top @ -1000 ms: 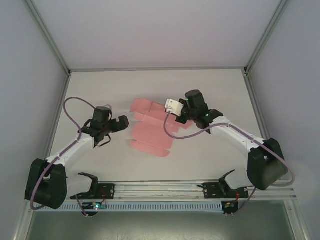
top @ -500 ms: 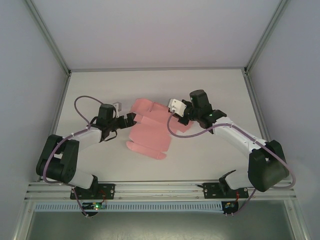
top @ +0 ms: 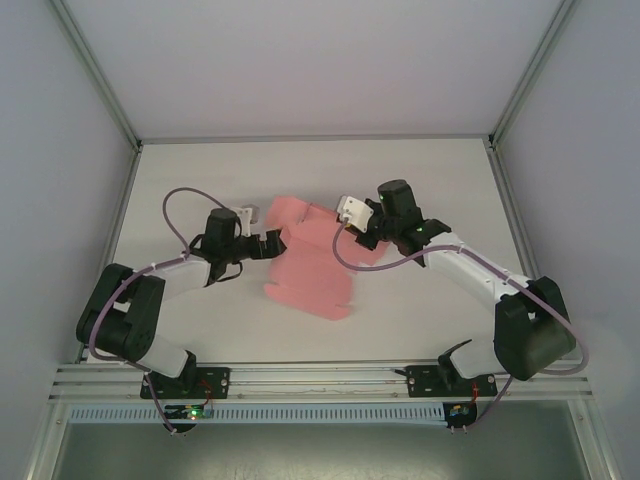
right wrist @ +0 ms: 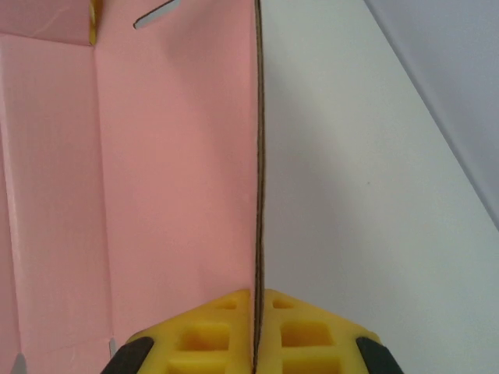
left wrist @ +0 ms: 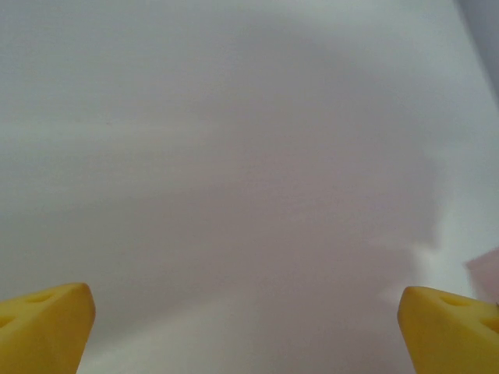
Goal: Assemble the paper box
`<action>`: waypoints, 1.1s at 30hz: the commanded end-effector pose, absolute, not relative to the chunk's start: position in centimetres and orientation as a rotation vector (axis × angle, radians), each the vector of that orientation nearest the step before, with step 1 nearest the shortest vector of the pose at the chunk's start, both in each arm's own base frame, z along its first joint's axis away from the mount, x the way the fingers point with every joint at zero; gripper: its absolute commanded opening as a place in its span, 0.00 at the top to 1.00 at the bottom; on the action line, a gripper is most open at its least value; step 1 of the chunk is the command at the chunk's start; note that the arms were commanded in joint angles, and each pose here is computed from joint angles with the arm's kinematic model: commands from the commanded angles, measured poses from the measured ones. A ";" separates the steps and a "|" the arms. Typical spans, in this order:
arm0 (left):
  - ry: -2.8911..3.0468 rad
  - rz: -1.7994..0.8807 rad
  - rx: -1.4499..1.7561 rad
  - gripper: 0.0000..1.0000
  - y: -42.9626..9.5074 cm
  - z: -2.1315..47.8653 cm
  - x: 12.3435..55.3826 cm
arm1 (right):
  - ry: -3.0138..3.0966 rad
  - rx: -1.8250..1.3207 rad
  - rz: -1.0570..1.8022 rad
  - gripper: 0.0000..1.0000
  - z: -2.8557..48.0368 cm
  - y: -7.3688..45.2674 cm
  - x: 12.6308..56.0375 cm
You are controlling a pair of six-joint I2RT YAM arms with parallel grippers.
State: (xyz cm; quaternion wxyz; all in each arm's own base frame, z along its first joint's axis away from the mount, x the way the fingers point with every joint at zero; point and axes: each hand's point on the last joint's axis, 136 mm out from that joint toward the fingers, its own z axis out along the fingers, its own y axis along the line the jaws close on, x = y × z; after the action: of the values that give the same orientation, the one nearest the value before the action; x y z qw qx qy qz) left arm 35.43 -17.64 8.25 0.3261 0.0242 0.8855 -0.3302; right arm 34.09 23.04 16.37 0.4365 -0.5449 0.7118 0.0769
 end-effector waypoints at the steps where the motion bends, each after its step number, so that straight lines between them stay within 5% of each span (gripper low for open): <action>1: 2.352 -0.712 0.185 0.00 -19.1 8.6 36.2 | 1.747 -1.392 0.169 0.97 16.7 24.6 33.7; 13: 2.418 -0.624 0.270 0.00 -19.8 8.1 35.9 | 1.633 -1.559 0.050 0.98 15.4 26.1 32.0; 23: 2.539 0.016 0.416 0.00 -19.2 5.9 36.5 | 1.590 -1.598 -0.108 0.98 15.3 27.8 32.1; 33: 2.577 -0.057 0.389 0.00 -20.0 4.5 35.5 | 1.567 -1.624 -0.365 0.98 12.9 26.2 32.9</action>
State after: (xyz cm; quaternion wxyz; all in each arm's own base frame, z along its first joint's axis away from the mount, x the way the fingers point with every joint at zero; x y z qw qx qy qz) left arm 36.11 -18.04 3.49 0.2499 0.1321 0.9592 0.0095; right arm 32.10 25.27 12.13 0.3806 -0.6524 0.6436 -0.1237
